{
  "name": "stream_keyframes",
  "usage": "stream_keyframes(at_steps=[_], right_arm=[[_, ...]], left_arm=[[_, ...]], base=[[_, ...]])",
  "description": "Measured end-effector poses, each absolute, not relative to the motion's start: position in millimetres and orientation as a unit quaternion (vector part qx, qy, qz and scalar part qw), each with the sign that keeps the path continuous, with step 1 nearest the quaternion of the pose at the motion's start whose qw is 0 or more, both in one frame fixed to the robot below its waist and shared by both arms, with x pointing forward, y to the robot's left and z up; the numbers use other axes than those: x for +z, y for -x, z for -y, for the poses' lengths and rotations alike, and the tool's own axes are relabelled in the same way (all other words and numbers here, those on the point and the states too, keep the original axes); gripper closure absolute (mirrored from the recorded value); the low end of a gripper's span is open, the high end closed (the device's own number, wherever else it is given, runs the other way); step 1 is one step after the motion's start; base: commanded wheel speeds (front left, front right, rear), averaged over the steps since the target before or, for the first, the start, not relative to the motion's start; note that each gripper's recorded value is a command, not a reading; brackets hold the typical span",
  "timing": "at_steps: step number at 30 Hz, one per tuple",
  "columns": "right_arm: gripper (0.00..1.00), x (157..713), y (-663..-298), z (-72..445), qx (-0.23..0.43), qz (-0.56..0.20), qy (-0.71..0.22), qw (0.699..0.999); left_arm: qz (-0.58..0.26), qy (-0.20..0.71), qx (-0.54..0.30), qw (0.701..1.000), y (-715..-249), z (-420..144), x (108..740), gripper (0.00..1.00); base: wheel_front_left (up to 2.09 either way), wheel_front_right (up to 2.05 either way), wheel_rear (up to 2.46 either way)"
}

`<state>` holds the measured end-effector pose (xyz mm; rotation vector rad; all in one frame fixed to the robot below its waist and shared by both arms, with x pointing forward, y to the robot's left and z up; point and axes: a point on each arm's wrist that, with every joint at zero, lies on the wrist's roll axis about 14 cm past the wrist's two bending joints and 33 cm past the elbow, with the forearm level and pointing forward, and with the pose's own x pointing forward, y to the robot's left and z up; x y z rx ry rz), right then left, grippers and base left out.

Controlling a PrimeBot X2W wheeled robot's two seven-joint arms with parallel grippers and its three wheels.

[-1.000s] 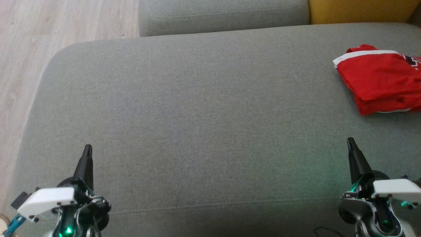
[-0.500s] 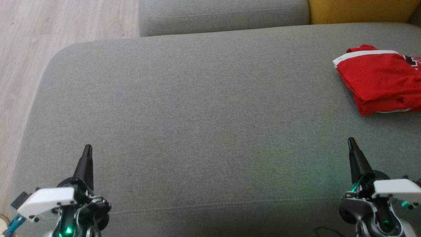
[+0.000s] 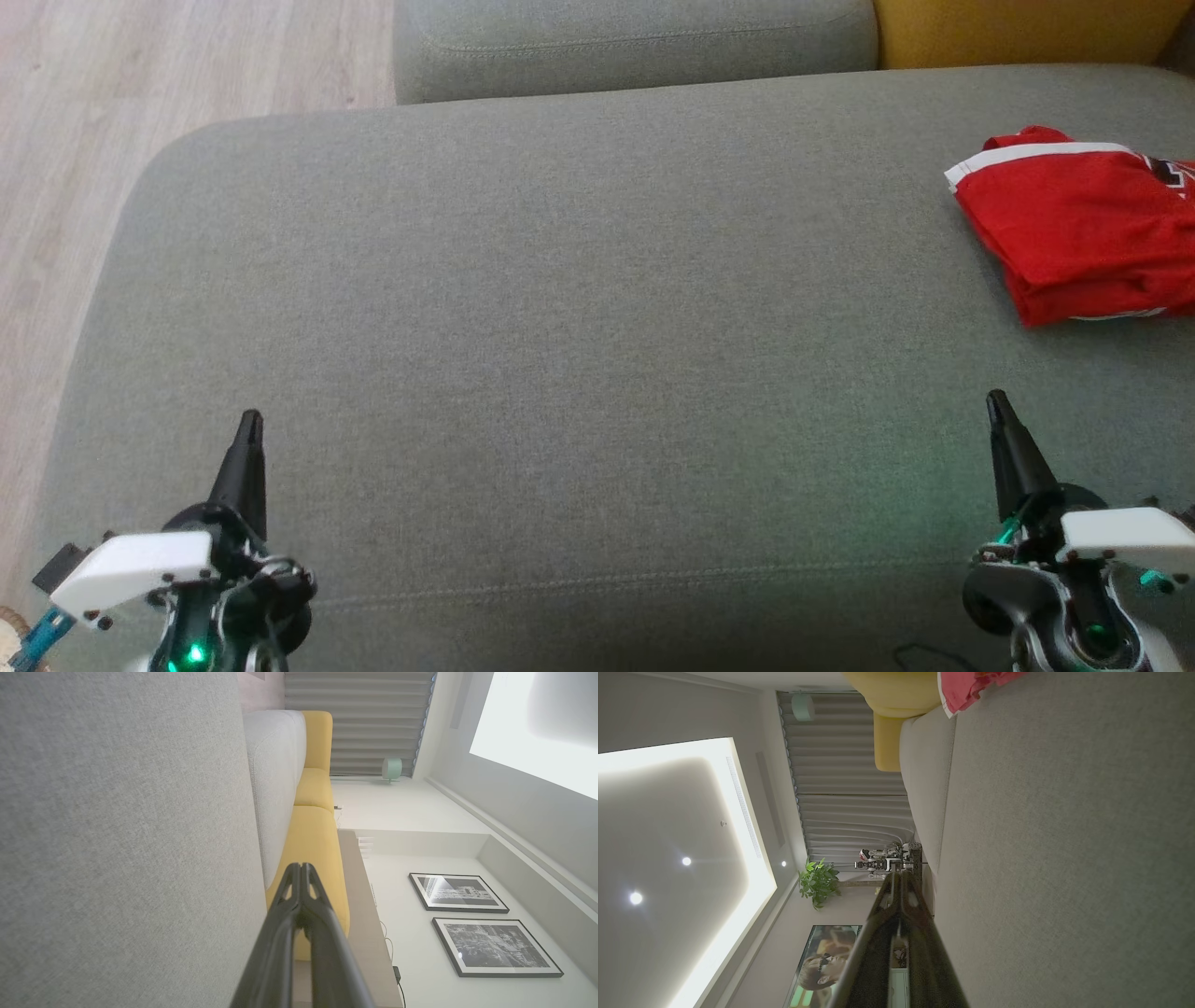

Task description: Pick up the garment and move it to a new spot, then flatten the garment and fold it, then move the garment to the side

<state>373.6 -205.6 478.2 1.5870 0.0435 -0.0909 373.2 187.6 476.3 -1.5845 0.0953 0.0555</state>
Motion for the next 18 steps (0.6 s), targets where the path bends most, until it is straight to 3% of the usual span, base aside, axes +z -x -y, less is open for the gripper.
stream_keyframes(at_steps=[18], right_arm=[[1.0,478.3,-373.5,206.1,-0.041,-0.019,-0.713,0.7]], left_arm=[[-0.044,0.712,0.023,0.7,-373.1,-187.1,476.2,1.0]], base=[[0.0,0.0,0.0]])
